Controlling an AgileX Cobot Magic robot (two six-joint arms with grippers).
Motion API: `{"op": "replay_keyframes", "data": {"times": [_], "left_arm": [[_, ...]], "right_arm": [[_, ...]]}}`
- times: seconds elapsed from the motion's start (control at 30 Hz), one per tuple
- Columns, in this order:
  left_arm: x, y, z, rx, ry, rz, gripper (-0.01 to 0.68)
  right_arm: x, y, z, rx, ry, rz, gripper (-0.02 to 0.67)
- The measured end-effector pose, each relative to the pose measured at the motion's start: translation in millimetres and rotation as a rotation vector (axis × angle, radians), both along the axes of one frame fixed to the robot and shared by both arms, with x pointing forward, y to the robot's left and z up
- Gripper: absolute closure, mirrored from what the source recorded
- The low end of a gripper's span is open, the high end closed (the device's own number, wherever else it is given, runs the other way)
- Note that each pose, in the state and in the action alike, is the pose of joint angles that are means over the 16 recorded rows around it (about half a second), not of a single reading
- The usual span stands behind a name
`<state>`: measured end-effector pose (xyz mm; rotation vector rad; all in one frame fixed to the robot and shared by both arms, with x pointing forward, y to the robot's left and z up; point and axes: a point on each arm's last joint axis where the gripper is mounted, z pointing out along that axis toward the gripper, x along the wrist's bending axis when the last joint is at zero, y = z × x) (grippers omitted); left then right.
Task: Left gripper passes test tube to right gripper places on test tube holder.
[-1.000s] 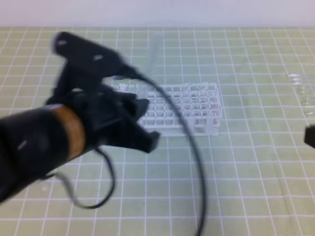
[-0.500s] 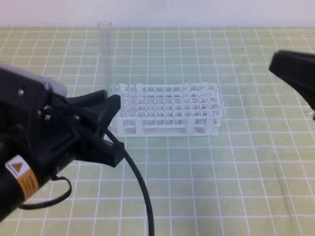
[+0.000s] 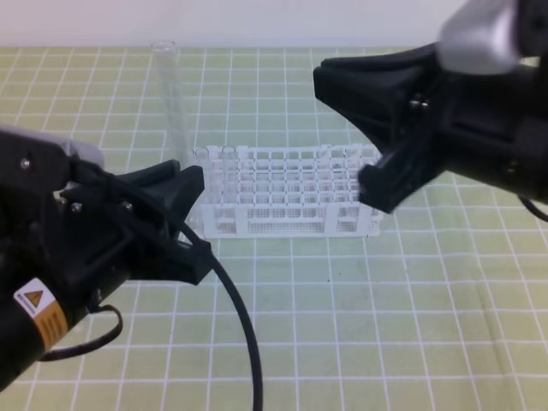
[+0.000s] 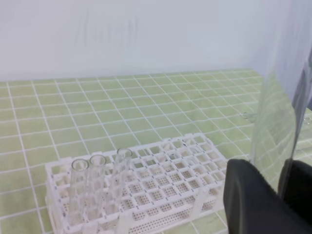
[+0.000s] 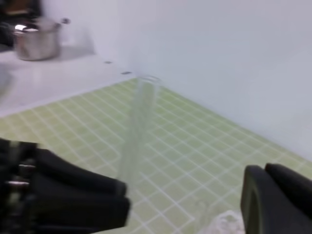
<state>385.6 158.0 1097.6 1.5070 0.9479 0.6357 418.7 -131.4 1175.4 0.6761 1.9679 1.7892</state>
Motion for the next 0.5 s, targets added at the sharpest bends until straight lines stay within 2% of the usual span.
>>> {"op": "replay_keyframes", "data": {"times": [0.2,0.5], "left_arm": [[0.6,-0.1,-0.6,-0.001,0.004,0.006,0.632],[3.9,-2.2,-4.5,0.018,0.010,0.020,0.651]], "right_arm": [[7.5,13.7,-4.6,-0.070,-0.081,-0.055,0.665],[8.0,25.7,-9.8,-0.099,-0.115,-0.063,0.665]]}}
